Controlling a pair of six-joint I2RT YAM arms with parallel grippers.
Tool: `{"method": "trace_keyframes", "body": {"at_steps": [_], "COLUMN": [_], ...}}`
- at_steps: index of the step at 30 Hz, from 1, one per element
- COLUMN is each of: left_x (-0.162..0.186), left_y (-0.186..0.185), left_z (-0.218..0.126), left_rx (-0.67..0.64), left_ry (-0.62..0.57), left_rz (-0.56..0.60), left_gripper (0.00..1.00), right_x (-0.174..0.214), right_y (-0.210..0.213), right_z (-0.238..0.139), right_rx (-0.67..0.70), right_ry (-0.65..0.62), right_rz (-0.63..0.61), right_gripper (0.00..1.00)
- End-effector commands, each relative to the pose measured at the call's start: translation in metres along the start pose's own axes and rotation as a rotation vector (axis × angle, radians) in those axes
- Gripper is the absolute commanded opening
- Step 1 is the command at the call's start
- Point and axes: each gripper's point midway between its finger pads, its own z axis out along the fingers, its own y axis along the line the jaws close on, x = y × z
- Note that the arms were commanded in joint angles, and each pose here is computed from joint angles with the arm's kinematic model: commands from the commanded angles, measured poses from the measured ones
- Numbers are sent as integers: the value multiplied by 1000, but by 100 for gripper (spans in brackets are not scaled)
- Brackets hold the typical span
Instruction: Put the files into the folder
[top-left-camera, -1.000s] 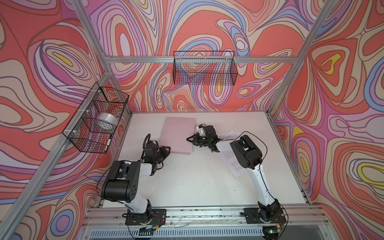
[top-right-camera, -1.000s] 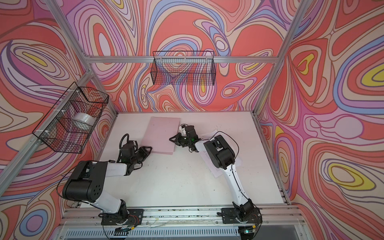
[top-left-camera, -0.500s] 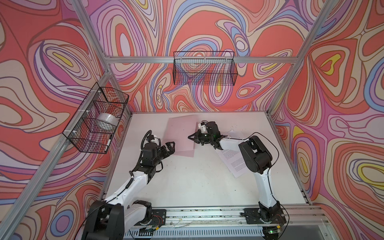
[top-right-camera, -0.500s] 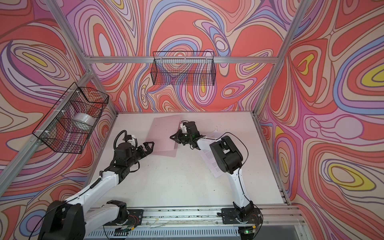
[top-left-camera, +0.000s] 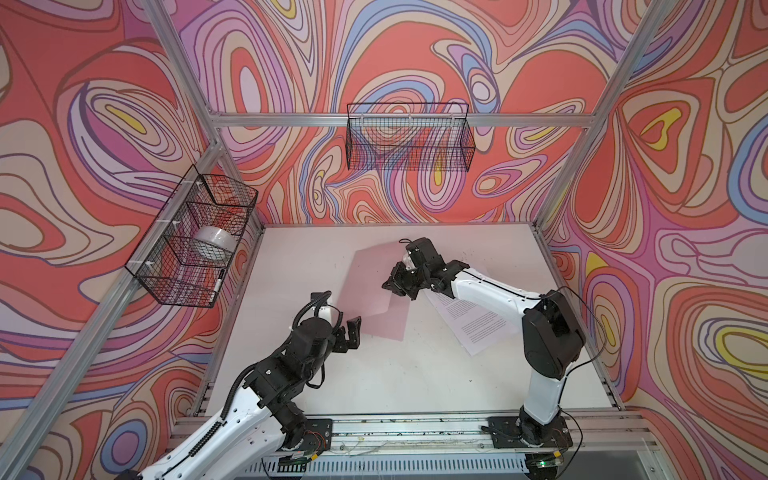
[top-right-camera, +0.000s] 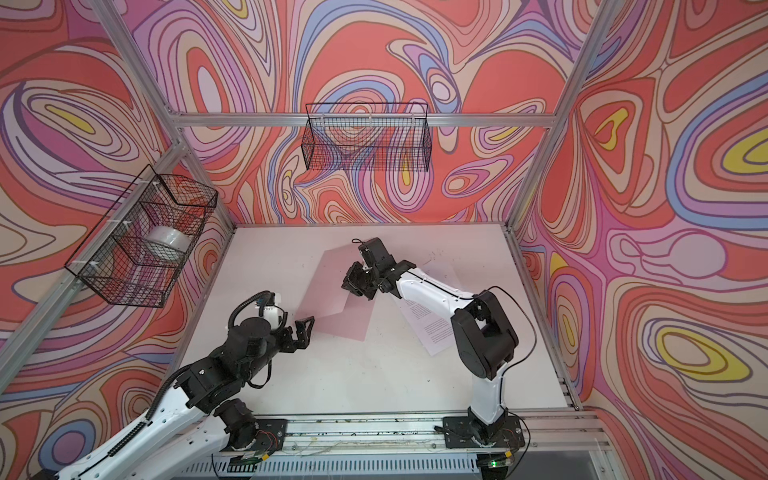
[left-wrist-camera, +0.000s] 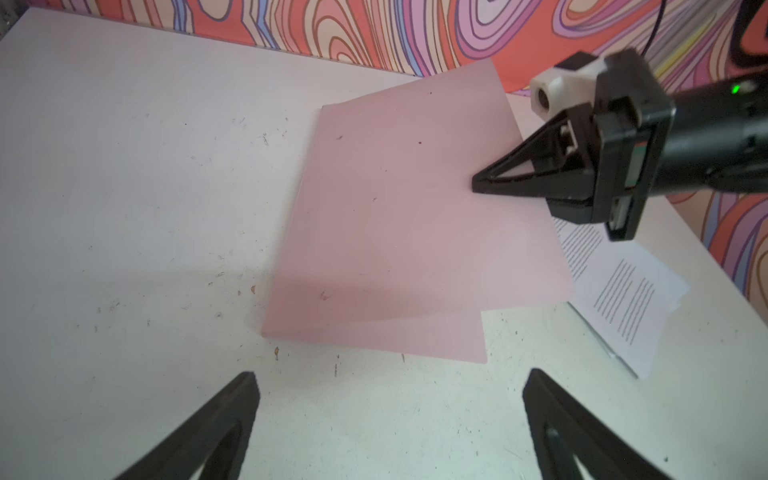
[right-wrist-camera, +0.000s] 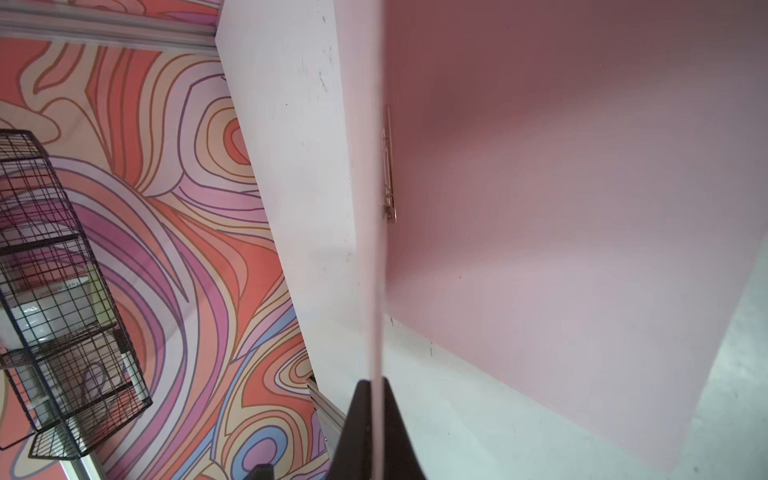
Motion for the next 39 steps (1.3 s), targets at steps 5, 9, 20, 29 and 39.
{"method": "trace_keyframes", "body": {"at_steps": [5, 9, 20, 29, 39], "left_x": [12, 16, 1, 7, 7], "left_y": [-31, -47, -71, -79, -64], "left_z": [12, 21, 43, 58, 47], "left_rx": [-43, -10, -19, -28, -61], "left_ry": [20, 23, -17, 9, 4], "left_rz": [212, 226, 277, 265, 253], "left_gripper": [100, 99, 92, 53, 0], "right_x": [12, 17, 38, 47, 50], "right_y": [21, 26, 27, 21, 29], "right_z": [-45, -49, -43, -38, -35], "right_rx": [24, 8, 19, 43, 22], "right_ry": [-43, -35, 32, 55, 86], "right_rz": [38, 24, -65, -92, -141], "right_gripper": [0, 0, 0, 0, 20]}}
